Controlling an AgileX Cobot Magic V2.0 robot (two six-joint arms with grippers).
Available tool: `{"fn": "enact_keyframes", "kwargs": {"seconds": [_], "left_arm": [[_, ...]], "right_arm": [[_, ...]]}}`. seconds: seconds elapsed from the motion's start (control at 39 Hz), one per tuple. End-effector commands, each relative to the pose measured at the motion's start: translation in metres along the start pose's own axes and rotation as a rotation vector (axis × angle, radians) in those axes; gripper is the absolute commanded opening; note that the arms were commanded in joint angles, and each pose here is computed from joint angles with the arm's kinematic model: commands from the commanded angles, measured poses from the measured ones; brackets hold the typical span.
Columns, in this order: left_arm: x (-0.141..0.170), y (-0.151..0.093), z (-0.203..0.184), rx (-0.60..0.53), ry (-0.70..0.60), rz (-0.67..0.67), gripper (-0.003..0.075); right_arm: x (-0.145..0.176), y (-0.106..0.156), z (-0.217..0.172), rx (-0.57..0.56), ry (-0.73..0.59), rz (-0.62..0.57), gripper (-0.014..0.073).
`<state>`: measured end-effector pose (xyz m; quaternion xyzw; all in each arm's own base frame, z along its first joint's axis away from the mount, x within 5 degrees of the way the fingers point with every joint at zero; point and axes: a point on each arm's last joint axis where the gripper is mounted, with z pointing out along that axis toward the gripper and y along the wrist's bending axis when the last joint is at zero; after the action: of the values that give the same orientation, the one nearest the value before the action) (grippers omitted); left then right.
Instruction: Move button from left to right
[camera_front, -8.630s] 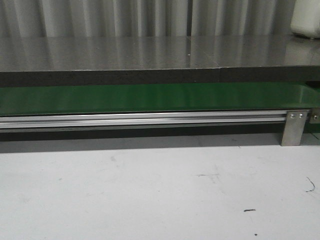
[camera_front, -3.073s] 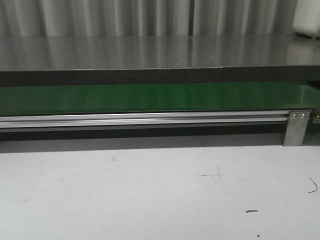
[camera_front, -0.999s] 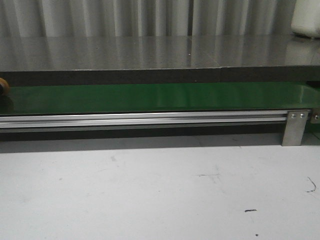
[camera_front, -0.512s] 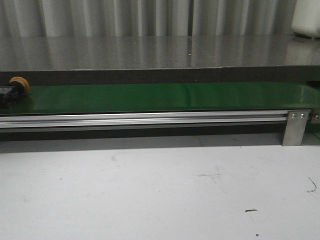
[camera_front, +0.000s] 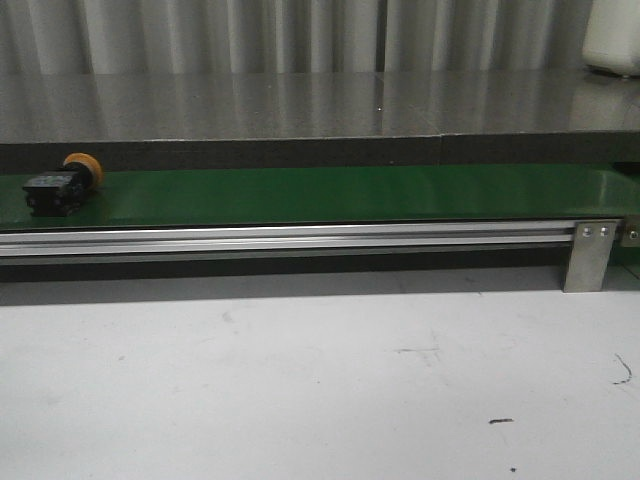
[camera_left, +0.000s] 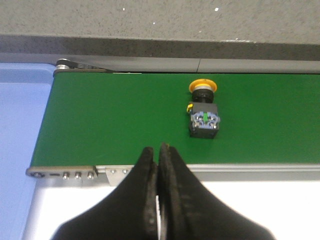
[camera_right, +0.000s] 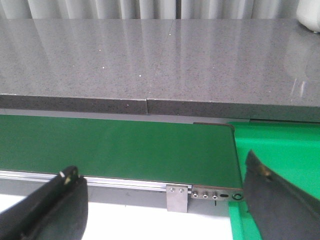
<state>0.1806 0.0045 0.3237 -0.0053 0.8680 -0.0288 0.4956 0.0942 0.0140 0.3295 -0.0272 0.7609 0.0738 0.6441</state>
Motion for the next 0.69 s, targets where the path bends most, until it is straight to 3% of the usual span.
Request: {"fn": "enact_keyframes", "kwargs": {"seconds": [0.0,0.28,0.46,0.67], "left_arm": [[0.009,-0.002,-0.025,-0.015,-0.205,-0.013,-0.0021],[0.069,-0.007,-0.074,-0.013,-0.394,0.000,-0.0021],[0.084,-0.008,-0.100,-0.025,-0.598,0.009,-0.0021],[0.089,-0.009,-0.108,-0.025,-0.652,0.014,-0.0021]], "right_arm": [[-0.019,0.000,-0.002,0.004,-0.112,0.000,0.0645],[-0.019,0.000,-0.002,0.004,-0.112,0.000,0.0645],[-0.019,0.000,-0.002,0.004,-0.112,0.000,0.0645],[-0.019,0.000,-0.002,0.004,-0.112,0.000,0.0645]]}}
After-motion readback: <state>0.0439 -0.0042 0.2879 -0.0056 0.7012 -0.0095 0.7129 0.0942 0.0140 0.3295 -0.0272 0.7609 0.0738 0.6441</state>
